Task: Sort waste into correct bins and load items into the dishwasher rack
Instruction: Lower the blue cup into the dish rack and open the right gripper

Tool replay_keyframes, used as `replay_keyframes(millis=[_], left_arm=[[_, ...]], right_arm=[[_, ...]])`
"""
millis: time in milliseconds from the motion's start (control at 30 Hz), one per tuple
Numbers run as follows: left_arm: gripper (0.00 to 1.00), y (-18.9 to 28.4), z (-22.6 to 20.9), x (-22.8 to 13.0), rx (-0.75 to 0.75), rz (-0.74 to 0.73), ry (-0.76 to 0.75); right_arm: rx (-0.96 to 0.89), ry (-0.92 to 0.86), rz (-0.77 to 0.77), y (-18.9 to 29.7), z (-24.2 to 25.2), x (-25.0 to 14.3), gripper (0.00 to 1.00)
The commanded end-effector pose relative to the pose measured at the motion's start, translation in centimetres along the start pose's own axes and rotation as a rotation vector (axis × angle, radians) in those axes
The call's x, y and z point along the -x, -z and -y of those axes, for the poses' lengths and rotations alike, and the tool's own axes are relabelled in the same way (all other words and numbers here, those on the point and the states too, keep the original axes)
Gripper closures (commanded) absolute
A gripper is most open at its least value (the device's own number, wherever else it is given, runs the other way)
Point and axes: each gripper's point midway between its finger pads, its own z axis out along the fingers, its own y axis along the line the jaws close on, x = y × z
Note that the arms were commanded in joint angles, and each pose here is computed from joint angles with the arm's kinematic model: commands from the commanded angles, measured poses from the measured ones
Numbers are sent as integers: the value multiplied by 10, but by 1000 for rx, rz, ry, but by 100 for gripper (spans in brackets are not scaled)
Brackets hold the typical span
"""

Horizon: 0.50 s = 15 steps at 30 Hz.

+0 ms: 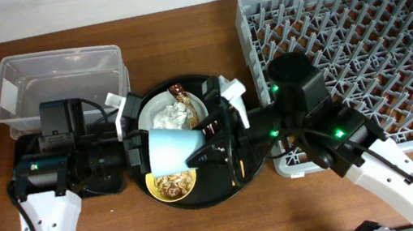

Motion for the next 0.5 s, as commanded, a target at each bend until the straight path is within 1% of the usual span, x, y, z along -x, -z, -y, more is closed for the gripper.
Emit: replay_keyframes(millis=[0, 33, 67, 100, 133, 167, 200, 233, 267, 333, 400, 467], left_arm=[[30, 3, -23, 1, 167, -2, -23], [23, 10, -48, -2, 320, -12, -8], [15, 16, -64, -6, 418, -23, 8], [13, 20, -72, -8, 472, -28, 20], [13, 22, -76, -8, 500, -24, 42], [13, 22, -77, -8, 504, -25, 42], [13, 22, -77, -8, 504, -25, 42], [13, 22, -77, -8, 504, -24, 41], [13, 22, -77, -8, 504, -24, 41], [13, 22, -77, -8, 504, -24, 41], [13, 22, -77, -8, 503, -25, 42], [13, 22, -77, -8, 504, -25, 42]], right_arm=[[-23, -20, 13, 11, 1, 3, 66], [-100, -52, 50, 35, 12, 8, 68], [-196, -103, 84, 61, 26, 9, 68], [-381, -197, 118, 93, 53, 1, 68], [-641, -330, 129, 133, 86, -22, 68], [-877, -485, 131, 170, 108, -49, 67], [-1158, -660, 93, 215, 123, -91, 68], [-1317, -761, 23, 237, 125, -121, 68], [-1359, -815, -74, 238, 124, -142, 67], [-1412, -857, -193, 240, 131, -161, 67], [-1382, -928, -338, 224, 152, -183, 66], [-1300, -974, -433, 201, 162, -198, 54]])
